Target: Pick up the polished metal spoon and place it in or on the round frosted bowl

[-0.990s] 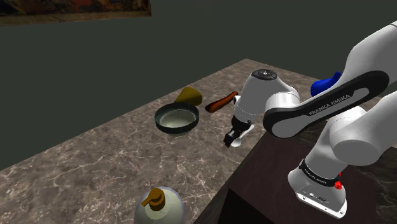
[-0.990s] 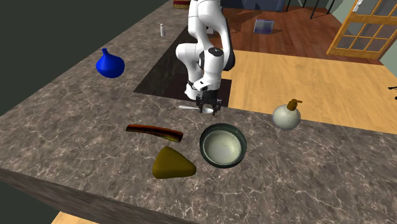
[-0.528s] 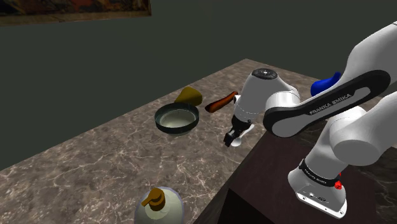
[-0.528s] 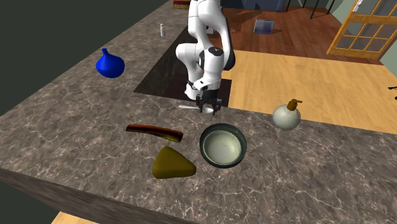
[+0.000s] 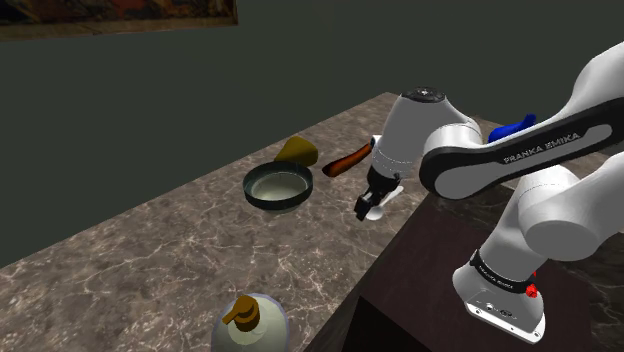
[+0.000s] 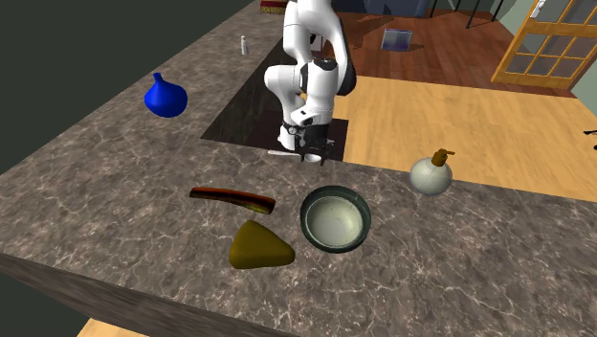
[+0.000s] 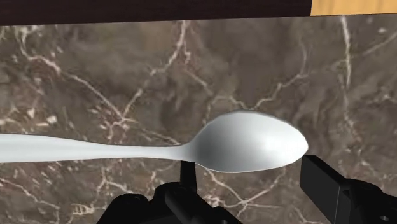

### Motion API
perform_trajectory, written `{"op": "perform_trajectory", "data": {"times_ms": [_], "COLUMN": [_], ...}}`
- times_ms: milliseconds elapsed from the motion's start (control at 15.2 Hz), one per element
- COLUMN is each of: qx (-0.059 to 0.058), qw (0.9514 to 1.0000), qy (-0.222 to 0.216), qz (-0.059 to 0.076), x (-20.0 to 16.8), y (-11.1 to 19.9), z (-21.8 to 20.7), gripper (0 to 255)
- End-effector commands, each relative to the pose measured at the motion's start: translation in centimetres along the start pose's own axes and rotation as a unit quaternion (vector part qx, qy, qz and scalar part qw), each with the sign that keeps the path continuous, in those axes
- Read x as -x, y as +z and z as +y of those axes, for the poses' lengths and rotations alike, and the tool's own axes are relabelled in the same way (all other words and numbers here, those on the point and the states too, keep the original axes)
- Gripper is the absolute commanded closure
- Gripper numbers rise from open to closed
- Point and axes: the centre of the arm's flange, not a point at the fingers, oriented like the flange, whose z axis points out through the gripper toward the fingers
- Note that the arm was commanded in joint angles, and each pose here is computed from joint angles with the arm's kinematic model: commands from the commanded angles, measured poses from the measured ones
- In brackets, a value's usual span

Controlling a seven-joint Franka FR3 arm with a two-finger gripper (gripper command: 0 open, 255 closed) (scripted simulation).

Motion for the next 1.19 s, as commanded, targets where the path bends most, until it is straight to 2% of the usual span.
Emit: {"op": "perform_trajectory", "data": {"times_ms": [0,1122], "qx": [0.0,0.0], "qw": [1.0,1.0], "qy": [0.0,0.0], "qz": [0.0,0.0], "x": [-0.2,-1.6], "y": [-1.0,-9.8], "z": [0.0,0.3], "gripper": [255,255]}}
